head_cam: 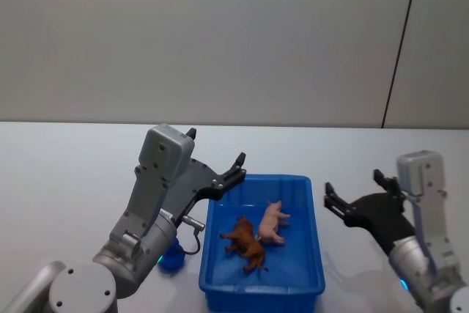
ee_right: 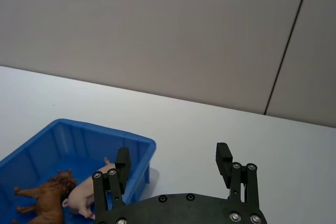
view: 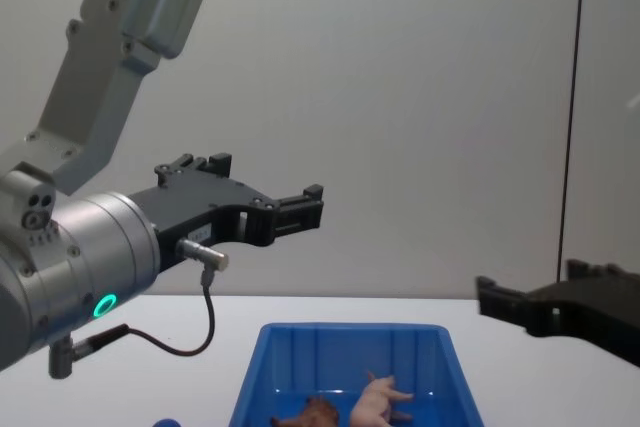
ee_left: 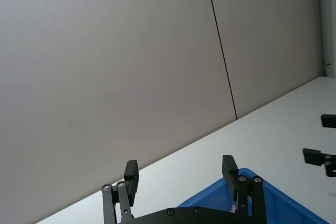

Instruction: Pick up the two dolls from the table and place them into the box.

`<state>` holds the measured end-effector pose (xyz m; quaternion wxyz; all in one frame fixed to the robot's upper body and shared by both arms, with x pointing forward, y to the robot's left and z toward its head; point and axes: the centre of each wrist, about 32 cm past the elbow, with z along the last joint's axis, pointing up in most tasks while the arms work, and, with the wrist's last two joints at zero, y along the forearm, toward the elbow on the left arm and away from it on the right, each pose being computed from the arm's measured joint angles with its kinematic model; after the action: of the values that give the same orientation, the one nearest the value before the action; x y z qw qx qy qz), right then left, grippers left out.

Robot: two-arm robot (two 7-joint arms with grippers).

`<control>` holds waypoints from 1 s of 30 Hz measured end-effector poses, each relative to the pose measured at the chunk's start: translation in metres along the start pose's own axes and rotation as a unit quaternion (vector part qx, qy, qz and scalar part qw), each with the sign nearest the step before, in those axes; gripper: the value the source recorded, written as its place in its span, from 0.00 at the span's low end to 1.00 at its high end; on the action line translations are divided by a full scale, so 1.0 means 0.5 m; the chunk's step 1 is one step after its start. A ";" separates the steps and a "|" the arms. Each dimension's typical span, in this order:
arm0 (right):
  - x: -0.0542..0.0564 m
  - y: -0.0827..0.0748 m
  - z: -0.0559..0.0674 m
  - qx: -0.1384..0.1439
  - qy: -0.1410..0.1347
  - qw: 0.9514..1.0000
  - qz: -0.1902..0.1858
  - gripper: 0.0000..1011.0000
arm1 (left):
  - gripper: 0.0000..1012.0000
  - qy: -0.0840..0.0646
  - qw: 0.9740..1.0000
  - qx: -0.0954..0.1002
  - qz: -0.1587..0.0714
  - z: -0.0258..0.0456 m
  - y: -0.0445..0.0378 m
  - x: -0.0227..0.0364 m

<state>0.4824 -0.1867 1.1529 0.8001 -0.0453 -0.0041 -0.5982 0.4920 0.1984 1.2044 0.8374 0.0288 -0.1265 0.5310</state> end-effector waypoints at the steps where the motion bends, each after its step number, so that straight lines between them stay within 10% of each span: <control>1: 0.004 -0.007 -0.001 0.000 0.001 1.000 -0.007 0.99 | 0.99 0.000 1.000 0.000 0.000 0.000 0.000 0.000; 30: 0.029 -0.058 -0.004 -0.002 0.006 0.999 -0.052 0.99 | 0.99 0.017 0.999 0.027 0.022 -0.007 0.015 0.002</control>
<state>0.4584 -0.2088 1.1539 0.7679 -0.0426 -0.0002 -0.6392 0.4862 0.2033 1.2005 0.8264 0.0398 -0.0982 0.5530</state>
